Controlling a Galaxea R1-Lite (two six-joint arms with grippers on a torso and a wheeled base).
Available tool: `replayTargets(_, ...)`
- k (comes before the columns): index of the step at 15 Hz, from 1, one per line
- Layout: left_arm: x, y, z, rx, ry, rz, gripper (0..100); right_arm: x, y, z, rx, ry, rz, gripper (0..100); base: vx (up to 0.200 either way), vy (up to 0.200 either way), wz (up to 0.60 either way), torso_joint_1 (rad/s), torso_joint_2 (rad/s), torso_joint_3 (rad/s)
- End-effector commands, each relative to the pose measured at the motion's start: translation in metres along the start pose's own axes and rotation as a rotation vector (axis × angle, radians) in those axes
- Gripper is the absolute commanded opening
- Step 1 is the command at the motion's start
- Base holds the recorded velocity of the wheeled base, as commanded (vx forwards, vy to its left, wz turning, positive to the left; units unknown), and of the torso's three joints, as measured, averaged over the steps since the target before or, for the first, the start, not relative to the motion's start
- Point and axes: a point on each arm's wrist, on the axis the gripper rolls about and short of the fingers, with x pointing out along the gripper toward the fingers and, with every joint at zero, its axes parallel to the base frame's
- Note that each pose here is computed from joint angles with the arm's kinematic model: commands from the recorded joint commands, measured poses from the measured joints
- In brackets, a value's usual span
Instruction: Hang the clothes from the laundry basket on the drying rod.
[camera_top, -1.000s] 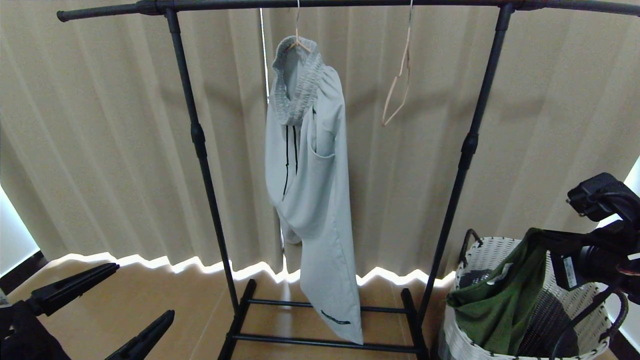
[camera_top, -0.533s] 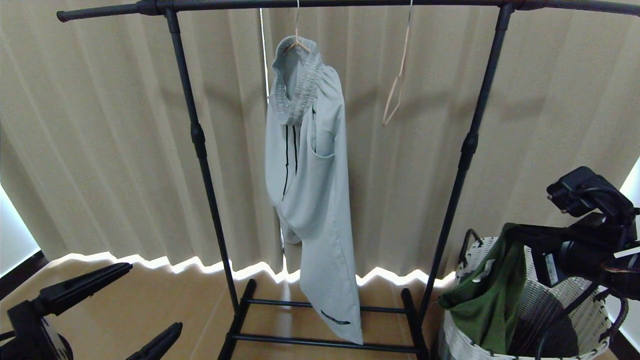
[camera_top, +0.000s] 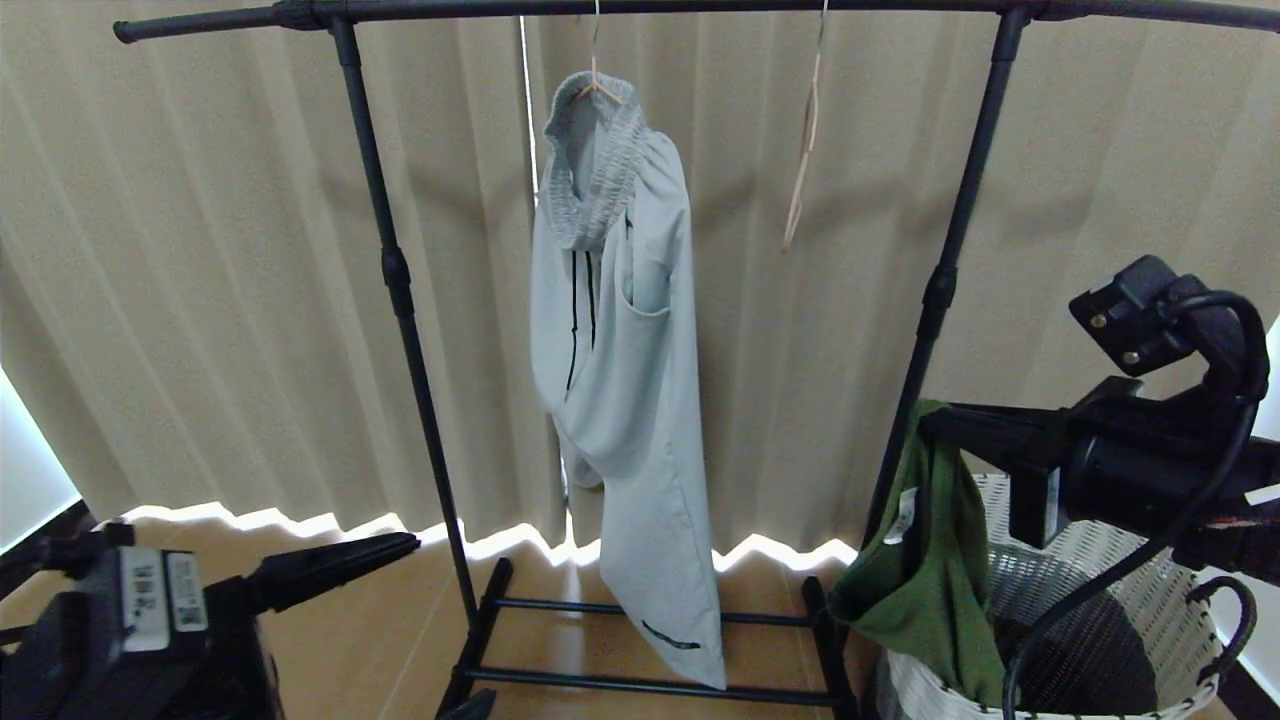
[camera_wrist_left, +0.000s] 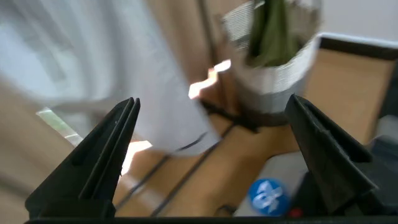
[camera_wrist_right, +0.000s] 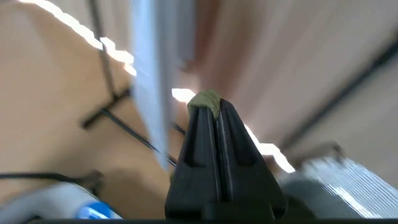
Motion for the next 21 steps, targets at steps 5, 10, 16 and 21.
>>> replayTargets(5, 0.092, -0.016, 0.005, -0.093, 0.114, -0.167, 100, -0.003, 0.024, 0.015, -0.021, -0.06, 0.224, 0, 0.0, 0.0, 0.0, 0.0, 0.0, 0.0)
replayTargets(10, 0.138, -0.039, 0.001, -0.178, 0.174, -0.198, 100, -0.007, 0.04, 0.024, -0.036, -0.146, 0.299, 0, 0.0, 0.0, 0.0, 0.0, 0.0, 0.0)
replayTargets(16, 0.196, -0.049, 0.0, -0.209, 0.169, -0.176, 100, -0.011, 0.052, 0.03, -0.045, -0.216, 0.407, 0, 0.0, 0.0, 0.0, 0.0, 0.0, 0.0)
replayTargets(21, 0.22, -0.038, -0.009, -0.254, 0.186, -0.064, 100, -0.019, 0.052, 0.032, -0.041, -0.246, 0.431, 0, 0.0, 0.0, 0.0, 0.0, 0.0, 0.0)
